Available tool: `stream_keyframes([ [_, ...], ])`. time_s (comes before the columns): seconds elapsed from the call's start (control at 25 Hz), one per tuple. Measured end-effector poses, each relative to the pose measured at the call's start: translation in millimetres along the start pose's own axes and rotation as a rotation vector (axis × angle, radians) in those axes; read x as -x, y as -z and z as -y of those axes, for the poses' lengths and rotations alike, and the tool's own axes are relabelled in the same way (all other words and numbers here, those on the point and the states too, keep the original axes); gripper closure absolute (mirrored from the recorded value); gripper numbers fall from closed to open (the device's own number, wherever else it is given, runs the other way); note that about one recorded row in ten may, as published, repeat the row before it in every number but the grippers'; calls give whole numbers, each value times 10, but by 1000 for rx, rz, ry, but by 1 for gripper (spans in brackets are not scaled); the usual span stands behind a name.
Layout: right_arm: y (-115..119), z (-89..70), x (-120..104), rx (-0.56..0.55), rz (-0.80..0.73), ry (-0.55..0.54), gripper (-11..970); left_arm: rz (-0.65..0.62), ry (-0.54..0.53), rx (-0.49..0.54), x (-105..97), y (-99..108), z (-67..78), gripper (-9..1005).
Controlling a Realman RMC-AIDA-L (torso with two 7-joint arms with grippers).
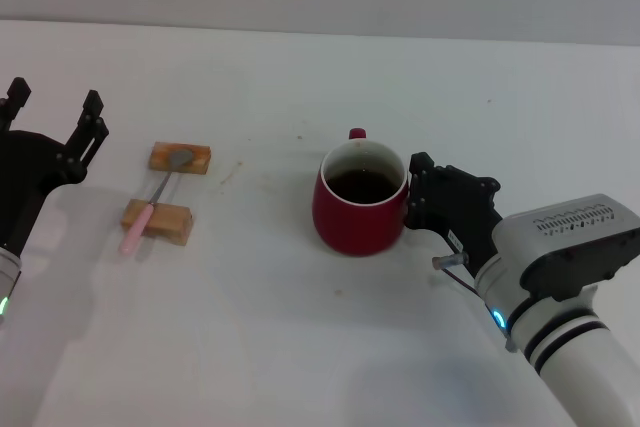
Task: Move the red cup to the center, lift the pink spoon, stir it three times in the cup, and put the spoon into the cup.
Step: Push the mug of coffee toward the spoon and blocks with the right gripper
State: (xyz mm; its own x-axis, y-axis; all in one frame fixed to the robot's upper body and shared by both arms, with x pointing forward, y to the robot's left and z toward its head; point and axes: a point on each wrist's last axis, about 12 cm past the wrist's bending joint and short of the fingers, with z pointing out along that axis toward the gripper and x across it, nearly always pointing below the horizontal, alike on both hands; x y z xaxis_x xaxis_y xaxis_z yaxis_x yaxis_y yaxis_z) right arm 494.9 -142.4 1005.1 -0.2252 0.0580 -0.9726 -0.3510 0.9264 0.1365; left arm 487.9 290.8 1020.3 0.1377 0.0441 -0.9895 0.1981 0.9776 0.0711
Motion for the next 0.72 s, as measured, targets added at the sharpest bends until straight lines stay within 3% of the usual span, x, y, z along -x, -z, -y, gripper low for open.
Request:
stream_keyframes([
  [0.44, -26, 13, 19, -8, 3, -3, 959, -4, 0, 4, -8, 23, -6, 251],
  [0.72, 217, 285, -34, -147, 82, -16, 959, -7, 1, 6, -13, 36, -9, 254],
])
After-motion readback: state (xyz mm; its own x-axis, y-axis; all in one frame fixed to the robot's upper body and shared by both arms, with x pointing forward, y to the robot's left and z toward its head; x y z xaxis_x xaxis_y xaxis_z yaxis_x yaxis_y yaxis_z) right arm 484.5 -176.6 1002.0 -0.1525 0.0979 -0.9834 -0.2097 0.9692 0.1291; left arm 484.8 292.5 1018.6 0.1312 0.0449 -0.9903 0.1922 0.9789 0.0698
